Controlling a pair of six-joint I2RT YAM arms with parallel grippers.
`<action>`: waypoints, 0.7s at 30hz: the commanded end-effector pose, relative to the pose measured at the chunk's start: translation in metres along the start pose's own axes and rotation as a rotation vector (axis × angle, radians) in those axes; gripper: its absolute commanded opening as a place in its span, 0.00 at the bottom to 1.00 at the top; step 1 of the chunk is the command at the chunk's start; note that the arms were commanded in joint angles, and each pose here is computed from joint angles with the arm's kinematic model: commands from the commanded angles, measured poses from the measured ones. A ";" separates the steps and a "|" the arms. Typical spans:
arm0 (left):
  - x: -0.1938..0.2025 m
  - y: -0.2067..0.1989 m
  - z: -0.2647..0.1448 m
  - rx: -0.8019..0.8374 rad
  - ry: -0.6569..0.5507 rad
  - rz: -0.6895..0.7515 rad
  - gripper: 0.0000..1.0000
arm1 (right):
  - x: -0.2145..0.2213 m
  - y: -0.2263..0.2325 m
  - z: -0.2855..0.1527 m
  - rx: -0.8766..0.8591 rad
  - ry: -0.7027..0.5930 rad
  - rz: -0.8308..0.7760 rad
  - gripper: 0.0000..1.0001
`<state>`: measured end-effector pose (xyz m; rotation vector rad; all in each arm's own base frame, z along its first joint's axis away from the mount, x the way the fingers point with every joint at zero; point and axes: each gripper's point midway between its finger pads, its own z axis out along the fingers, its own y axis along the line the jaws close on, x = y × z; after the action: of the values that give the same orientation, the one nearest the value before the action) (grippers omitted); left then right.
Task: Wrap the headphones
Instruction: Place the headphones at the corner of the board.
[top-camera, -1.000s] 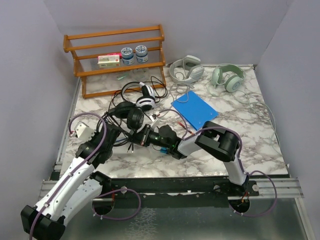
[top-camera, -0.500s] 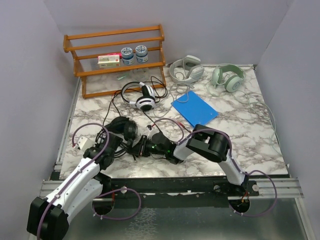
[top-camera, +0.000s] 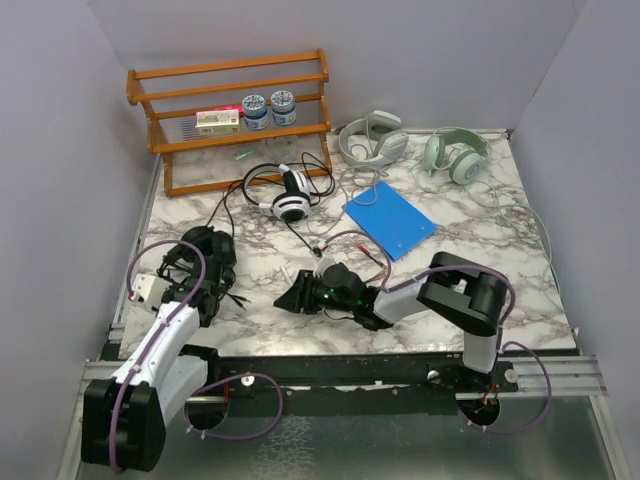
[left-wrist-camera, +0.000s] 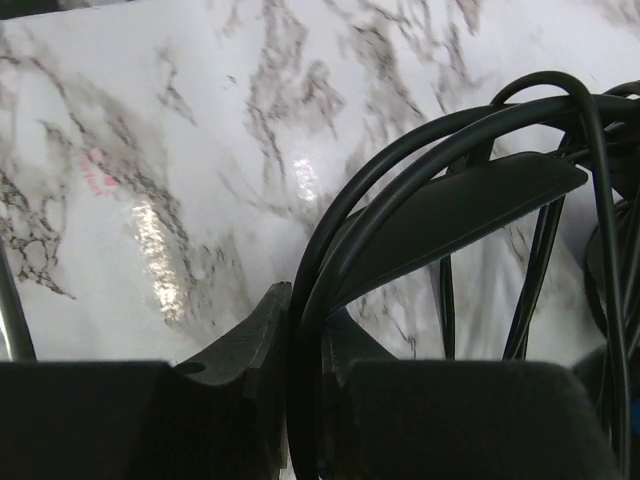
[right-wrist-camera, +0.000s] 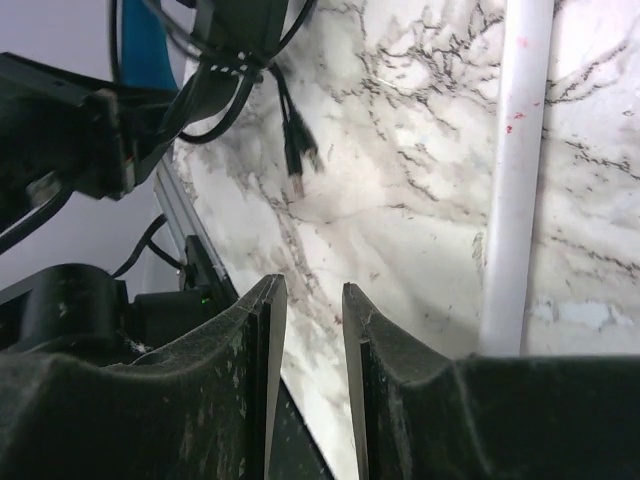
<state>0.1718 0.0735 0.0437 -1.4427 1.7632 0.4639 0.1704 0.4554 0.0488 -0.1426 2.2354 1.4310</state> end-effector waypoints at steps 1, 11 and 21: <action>-0.028 -0.008 0.012 -0.062 -0.044 -0.170 0.00 | -0.018 0.007 -0.022 0.048 -0.058 -0.127 0.38; -0.046 0.009 0.037 -0.150 -0.042 -0.340 0.18 | -0.049 0.025 -0.082 0.095 -0.148 -0.302 0.42; -0.080 -0.014 0.029 -0.195 0.024 -0.086 0.83 | -0.074 0.033 -0.128 0.132 -0.262 -0.374 0.52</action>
<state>0.1852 0.1366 0.0619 -1.7333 1.6268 0.5551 0.1737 0.3652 0.1545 -0.2997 1.9679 1.1572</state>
